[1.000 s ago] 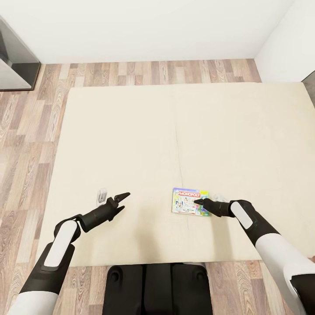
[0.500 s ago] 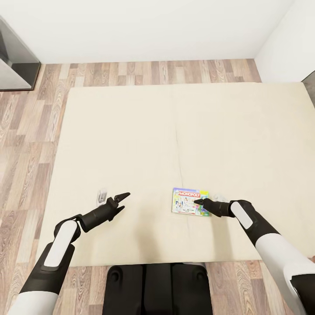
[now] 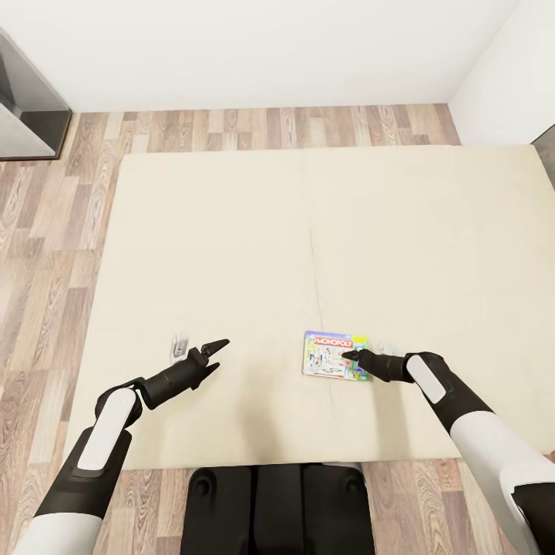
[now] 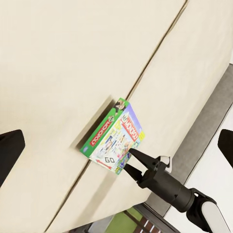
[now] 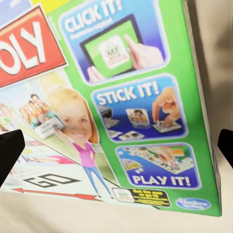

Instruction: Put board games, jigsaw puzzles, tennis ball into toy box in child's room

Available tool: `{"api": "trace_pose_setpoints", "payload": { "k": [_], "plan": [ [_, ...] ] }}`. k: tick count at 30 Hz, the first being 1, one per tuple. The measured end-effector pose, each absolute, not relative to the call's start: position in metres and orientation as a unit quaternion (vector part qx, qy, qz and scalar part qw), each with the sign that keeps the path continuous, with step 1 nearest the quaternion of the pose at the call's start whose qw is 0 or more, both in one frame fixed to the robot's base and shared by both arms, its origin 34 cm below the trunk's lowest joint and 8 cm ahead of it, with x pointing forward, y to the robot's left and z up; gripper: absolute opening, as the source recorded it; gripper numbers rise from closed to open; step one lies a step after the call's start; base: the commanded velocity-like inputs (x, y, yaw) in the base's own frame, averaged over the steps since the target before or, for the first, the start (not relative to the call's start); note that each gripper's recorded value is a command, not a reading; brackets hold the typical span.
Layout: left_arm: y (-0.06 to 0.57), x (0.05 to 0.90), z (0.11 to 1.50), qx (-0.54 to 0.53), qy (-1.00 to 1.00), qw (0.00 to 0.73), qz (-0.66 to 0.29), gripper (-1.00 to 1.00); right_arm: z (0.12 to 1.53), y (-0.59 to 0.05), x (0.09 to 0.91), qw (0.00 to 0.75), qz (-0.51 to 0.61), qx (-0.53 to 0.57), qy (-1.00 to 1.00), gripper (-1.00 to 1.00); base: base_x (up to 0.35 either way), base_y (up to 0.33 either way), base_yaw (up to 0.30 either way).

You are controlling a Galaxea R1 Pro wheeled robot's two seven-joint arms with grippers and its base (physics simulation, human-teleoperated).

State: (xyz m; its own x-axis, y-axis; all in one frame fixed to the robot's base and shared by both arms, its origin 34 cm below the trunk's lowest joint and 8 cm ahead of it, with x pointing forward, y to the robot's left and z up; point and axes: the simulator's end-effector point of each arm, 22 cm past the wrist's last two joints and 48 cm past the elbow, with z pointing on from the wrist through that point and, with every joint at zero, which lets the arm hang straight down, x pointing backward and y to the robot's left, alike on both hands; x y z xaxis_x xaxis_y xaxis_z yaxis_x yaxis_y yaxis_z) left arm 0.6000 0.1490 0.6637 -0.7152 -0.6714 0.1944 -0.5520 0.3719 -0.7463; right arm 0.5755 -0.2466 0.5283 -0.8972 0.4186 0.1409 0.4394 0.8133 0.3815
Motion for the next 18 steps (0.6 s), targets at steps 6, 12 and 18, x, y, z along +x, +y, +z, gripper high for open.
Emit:
{"api": "trace_pose_setpoints", "payload": {
  "k": [6, 12, 18],
  "plan": [
    [0.149, 0.600, 0.664, -0.371, 0.825, 0.071, -0.420, 1.00, 0.528, -0.248, 0.577, 0.024, -0.206, -0.226, -0.952, 1.00, 0.000, 0.000, 0.000],
    [0.149, 0.600, 0.664, -0.371, 0.825, 0.071, -0.420, 1.00, 0.529, -0.251, 0.580, 0.018, -0.204, -0.225, -0.952, 1.00, 0.000, 0.000, 0.000],
    [0.149, 0.600, 0.664, -0.371, 0.825, 0.071, -0.421, 1.00, 0.532, -0.260, 0.587, 0.009, -0.200, -0.223, -0.954, 1.00, 0.000, 0.000, 0.000]
  ]
}}
